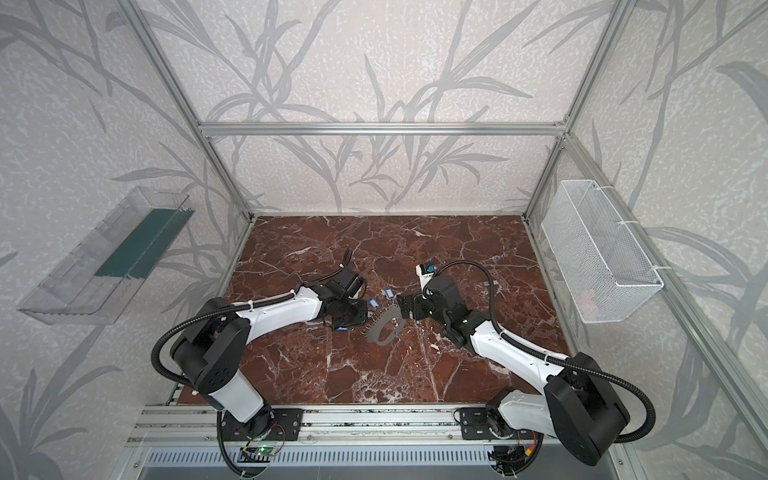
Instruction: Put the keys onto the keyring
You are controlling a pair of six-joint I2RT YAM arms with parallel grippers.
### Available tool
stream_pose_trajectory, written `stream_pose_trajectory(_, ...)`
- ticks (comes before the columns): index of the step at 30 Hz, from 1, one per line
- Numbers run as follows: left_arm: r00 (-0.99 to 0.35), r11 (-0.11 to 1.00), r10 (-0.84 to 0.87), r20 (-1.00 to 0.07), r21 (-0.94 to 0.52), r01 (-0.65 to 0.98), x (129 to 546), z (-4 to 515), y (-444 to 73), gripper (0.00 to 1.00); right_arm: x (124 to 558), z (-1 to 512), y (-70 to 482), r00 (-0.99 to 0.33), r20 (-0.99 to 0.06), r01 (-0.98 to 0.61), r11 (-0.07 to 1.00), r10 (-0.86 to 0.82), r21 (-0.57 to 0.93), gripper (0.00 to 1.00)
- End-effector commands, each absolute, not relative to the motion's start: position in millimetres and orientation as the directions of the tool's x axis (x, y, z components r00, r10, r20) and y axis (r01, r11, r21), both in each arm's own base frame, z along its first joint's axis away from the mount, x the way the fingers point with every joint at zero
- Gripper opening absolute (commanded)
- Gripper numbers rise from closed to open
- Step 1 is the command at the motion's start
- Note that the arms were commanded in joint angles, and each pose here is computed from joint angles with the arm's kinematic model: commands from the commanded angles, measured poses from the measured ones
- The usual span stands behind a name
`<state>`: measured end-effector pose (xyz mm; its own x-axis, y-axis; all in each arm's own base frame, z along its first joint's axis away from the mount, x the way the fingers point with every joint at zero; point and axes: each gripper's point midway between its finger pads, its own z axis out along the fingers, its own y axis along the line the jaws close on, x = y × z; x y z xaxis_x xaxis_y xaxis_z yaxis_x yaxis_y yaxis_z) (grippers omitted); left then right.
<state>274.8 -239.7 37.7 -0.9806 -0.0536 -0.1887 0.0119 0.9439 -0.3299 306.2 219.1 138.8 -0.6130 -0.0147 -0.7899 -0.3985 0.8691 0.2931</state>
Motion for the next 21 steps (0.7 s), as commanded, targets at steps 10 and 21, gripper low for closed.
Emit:
stream_pose_trajectory(10,-0.993,0.936,-0.025,-0.117,-0.351,0.017,261,23,-250,0.24,305,141,221,-0.612,-0.791,-0.402,0.867,-0.014,0.296,0.99)
stream_pose_trajectory(21,-0.993,0.928,-0.043,-0.109,-0.373,0.001,263,20,-256,0.15,305,142,221,-0.611,-0.791,-0.402,0.867,-0.013,0.296,0.99)
